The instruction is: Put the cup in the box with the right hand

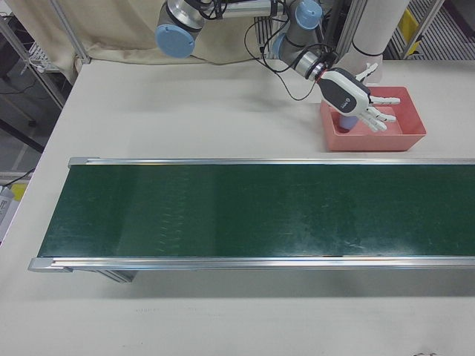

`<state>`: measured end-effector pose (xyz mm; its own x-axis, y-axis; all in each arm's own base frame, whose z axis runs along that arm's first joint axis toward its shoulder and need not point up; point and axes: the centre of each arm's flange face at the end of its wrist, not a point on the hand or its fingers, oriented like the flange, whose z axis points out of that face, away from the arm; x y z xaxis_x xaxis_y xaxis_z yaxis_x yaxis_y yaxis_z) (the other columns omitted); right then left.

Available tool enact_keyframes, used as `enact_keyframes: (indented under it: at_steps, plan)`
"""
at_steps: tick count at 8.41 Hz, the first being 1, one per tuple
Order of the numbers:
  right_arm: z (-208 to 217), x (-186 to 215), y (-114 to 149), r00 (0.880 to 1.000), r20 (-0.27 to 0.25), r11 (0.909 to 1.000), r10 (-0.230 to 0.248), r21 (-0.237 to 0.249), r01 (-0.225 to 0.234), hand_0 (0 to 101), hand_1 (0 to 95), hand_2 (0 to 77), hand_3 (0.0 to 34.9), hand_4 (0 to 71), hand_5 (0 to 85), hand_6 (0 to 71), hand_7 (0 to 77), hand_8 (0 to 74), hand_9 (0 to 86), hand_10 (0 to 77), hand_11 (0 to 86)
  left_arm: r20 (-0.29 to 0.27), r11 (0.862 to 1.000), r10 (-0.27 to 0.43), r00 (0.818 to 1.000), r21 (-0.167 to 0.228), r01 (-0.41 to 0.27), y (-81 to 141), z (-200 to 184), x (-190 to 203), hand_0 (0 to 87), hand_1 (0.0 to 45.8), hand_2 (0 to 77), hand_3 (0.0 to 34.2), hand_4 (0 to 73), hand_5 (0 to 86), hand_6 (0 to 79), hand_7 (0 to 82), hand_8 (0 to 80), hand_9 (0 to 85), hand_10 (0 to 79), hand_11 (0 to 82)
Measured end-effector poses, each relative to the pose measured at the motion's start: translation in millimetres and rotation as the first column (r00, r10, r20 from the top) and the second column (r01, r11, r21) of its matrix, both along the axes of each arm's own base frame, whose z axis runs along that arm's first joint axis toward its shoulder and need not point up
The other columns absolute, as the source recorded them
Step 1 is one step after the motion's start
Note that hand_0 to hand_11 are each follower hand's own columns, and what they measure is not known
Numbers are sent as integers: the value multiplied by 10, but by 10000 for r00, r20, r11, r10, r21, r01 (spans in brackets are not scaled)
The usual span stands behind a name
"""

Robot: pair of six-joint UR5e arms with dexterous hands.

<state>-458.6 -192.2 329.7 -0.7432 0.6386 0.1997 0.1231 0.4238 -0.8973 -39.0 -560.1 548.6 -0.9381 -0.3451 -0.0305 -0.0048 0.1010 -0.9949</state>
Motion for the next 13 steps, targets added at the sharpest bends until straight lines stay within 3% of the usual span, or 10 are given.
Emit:
enact_keyframes:
  at_steps: [3, 5, 6, 7, 8, 9, 10, 11, 12, 13]
  plan:
    - [-297, 265, -109, 9966, 789, 9997, 247, 17, -249, 635, 207, 16, 0, 131, 65, 60, 240, 0, 33, 0, 5, 5, 10000, 0, 10000, 0, 0, 0, 1, 0, 0, 5, 16, 0, 11, 0, 5, 0, 0, 0, 0, 0]
    - [-632, 693, -434, 9791, 1719, 9939, 1087, 16, -1106, 686, 229, 22, 0, 131, 65, 60, 251, 0, 38, 0, 5, 4, 10000, 0, 10000, 9, 0, 0, -3, 0, 0, 5, 16, 0, 11, 0, 0, 0, 0, 0, 0, 0]
    - [-744, 924, -648, 9640, 2062, 9852, 1680, -25, -1712, 687, 316, 16, 0, 131, 82, 98, 387, 0, 65, 0, 11, 4, 10000, 0, 10000, 14, 0, 0, -6, 0, 0, 5, 16, 0, 11, 0, 0, 0, 0, 0, 0, 0]
    - [-825, 1218, -916, 9413, 2327, 9683, 2444, -62, -2498, 678, 338, 305, 0, 175, 115, 305, 600, 196, 289, 38, 104, 0, 10000, 0, 10000, 13, 0, 0, -6, 0, 0, 5, 16, 0, 11, 0, 0, 0, 0, 0, 0, 0]
    - [-836, 1536, -1199, 9158, 2342, 9424, 3261, -41, -3345, 588, 338, 305, 0, 245, 142, 305, 600, 196, 289, 38, 104, -1, 10000, 0, 10000, 13, 0, 0, -6, 0, 0, 5, 16, 0, 11, 5, 0, 0, 0, 0, 0, 0]
    - [-771, 1899, -1481, 8924, 1937, 9087, 4076, 106, -4173, 588, 376, 436, 0, 245, 142, 355, 720, 322, 398, 142, 218, 1, 10000, 0, 10000, 15, 0, 0, -7, 0, 0, 5, 16, 0, 11, 5, 0, 0, 0, 0, 0, 0]
    - [-670, 2281, -1764, 8698, 1303, 8736, 4759, 445, -4847, 550, 344, 595, 0, 245, 153, 365, 698, 420, 496, 164, 267, 3, 10000, 0, 10000, 12, 0, 0, -5, 0, 0, 5, 16, 0, 11, 5, 0, 0, 0, 0, 0, 0]
    - [-478, 2627, -2067, 8483, 593, 8459, 5262, 647, -5293, 549, 376, 611, 0, 316, 169, 387, 693, 513, 595, 213, 344, 5, 10000, 0, 10000, 6, 0, 0, -2, 0, 0, 5, 16, 0, 11, 5, 0, 0, 0, 0, 0, 0]
    - [-142, 2843, -2399, 8455, -81, 8451, 5339, 358, -5334, 591, 349, 589, 0, 344, 164, 387, 693, 535, 720, 213, 344, 6, 10000, 0, 10000, 2, 0, 0, 0, 0, 0, 5, 16, 0, 11, 5, 0, 0, 0, 0, 0, 0]
    - [220, 3069, -2712, 8433, -695, 8451, 5330, -52, -5346, 603, 371, 595, 0, 289, 169, 382, 698, 491, 704, 185, 305, 2, 10000, 0, 10000, 0, 0, 0, 0, 0, 0, 5, 16, 0, 11, 5, 0, 0, 0, 0, 0, 0]
